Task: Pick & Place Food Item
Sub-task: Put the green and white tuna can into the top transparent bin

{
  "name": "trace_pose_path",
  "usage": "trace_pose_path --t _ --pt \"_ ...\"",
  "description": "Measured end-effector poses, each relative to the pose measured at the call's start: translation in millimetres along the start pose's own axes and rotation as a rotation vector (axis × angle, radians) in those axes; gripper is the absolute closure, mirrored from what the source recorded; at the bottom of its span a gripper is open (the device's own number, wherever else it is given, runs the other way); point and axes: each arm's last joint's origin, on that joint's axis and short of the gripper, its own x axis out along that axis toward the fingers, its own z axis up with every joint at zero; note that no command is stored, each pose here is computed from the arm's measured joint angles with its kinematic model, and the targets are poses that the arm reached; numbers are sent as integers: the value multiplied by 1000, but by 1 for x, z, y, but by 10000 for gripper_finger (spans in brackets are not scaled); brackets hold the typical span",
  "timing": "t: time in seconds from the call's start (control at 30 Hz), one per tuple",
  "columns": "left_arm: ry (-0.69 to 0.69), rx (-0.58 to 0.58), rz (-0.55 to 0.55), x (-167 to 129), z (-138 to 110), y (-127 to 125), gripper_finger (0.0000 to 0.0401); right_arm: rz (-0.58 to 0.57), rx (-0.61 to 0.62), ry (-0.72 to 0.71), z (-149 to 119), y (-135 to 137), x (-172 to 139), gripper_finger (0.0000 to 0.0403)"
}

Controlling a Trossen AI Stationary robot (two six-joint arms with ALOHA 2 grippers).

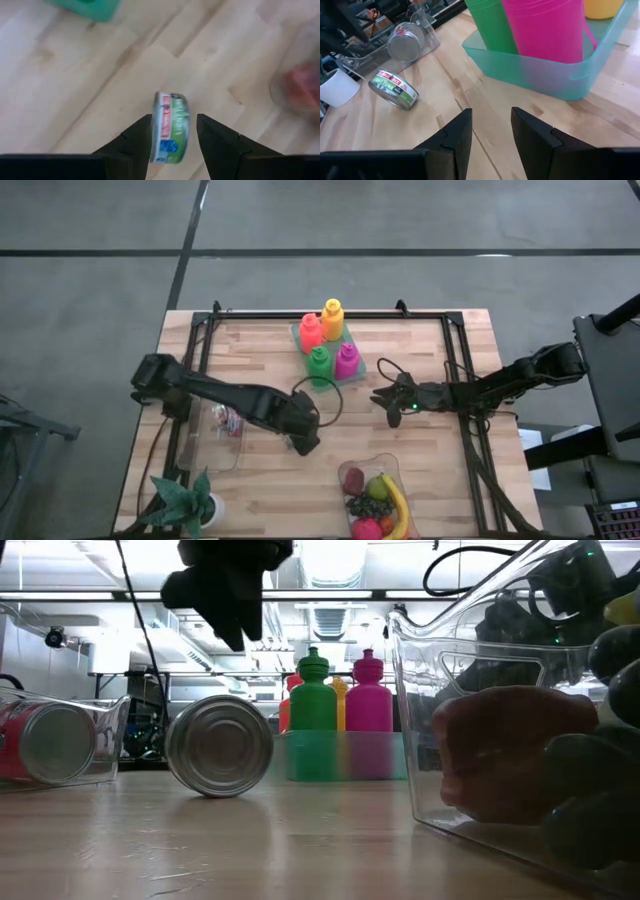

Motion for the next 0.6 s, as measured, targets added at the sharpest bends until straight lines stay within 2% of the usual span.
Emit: trace_pose_path --t 0.13,0.6 --pt "29 13 -39 11 0 -7 242 -4 -2 6 -1 0 0 269" --pt "44 22 -18 18 -4 -4 242 -5 -1 13 -1 -1 0 269"
